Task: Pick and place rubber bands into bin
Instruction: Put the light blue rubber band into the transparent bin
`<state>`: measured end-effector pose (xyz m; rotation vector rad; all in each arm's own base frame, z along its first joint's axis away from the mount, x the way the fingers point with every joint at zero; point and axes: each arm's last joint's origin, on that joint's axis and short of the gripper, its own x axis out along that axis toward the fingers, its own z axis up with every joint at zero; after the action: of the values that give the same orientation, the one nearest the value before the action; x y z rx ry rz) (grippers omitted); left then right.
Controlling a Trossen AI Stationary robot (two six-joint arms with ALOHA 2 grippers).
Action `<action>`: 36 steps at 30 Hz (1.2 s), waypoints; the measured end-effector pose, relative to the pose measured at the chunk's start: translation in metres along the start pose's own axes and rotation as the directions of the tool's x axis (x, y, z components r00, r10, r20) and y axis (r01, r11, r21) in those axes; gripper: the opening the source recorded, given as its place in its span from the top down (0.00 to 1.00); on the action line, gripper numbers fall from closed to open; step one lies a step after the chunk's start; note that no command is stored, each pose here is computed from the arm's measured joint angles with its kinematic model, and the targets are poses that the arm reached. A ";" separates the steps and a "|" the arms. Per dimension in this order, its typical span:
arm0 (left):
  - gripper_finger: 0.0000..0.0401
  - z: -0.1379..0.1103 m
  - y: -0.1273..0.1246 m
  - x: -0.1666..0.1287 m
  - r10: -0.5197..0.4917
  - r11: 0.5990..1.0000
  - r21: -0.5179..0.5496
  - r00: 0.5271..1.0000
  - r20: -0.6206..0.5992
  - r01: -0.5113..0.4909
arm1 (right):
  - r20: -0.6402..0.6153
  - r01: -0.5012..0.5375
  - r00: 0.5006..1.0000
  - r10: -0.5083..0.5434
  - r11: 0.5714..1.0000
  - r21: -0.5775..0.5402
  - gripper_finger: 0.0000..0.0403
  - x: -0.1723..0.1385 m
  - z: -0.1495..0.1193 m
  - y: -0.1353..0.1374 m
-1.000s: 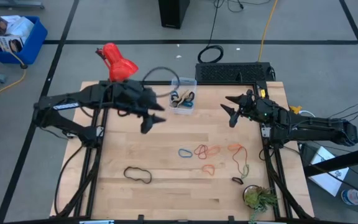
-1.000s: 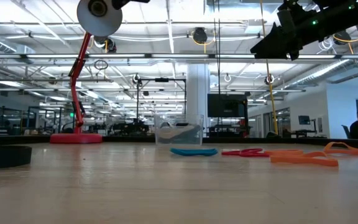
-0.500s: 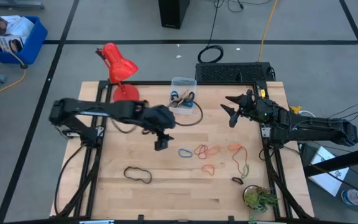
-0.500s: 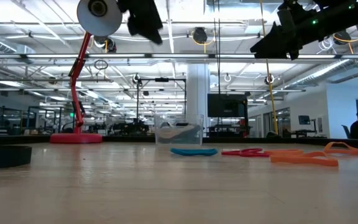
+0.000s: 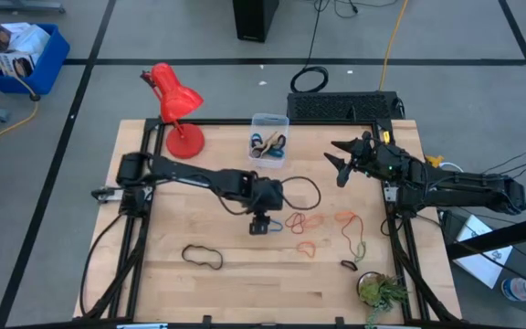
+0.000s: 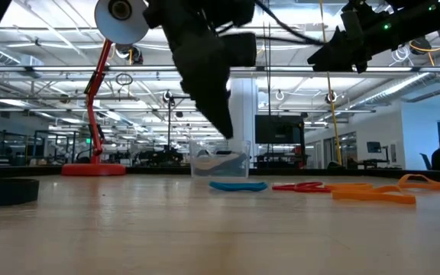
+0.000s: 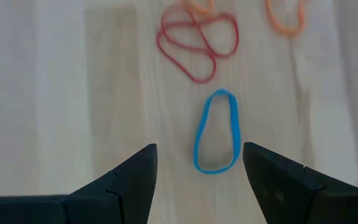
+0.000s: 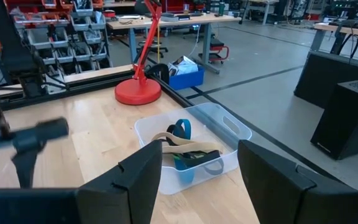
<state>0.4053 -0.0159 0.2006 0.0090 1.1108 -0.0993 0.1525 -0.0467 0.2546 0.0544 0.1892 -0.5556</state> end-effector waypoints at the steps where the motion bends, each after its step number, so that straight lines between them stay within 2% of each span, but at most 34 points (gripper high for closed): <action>1: 0.39 -0.001 0.000 0.005 -0.002 1.000 -0.001 1.000 -0.012 0.002 | 0.000 0.000 1.000 0.000 1.000 0.000 0.48 0.000 0.000 0.000; 7: 0.39 -0.008 -0.005 0.031 -0.019 1.000 0.005 0.996 -0.084 0.020 | 0.000 0.000 1.000 0.000 1.000 0.000 0.48 0.000 0.000 0.000; 14: 0.40 -0.012 -0.010 0.044 -0.004 1.000 -0.013 0.993 -0.117 0.002 | -0.001 0.000 1.000 0.000 1.000 0.000 0.48 0.000 0.000 0.000; 17: 0.45 -0.012 -0.009 0.045 -0.002 0.999 -0.036 0.994 -0.110 -0.002 | -0.001 0.000 1.000 0.000 1.000 0.000 0.48 0.000 0.000 0.000; 27: 0.71 -0.016 -0.007 0.059 0.030 0.996 -0.085 0.989 -0.145 -0.042 | -0.001 0.000 1.000 0.000 1.000 0.002 0.48 0.000 0.000 0.000; 36: 0.78 -0.019 -0.007 0.067 0.025 0.996 -0.082 0.986 -0.165 -0.039 | -0.001 0.000 1.000 0.000 1.000 0.002 0.48 0.000 0.000 0.000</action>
<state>0.4174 -0.0267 0.1327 -0.0418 1.2781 -0.0220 0.1526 -0.0467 0.2546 0.0570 0.1891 -0.5555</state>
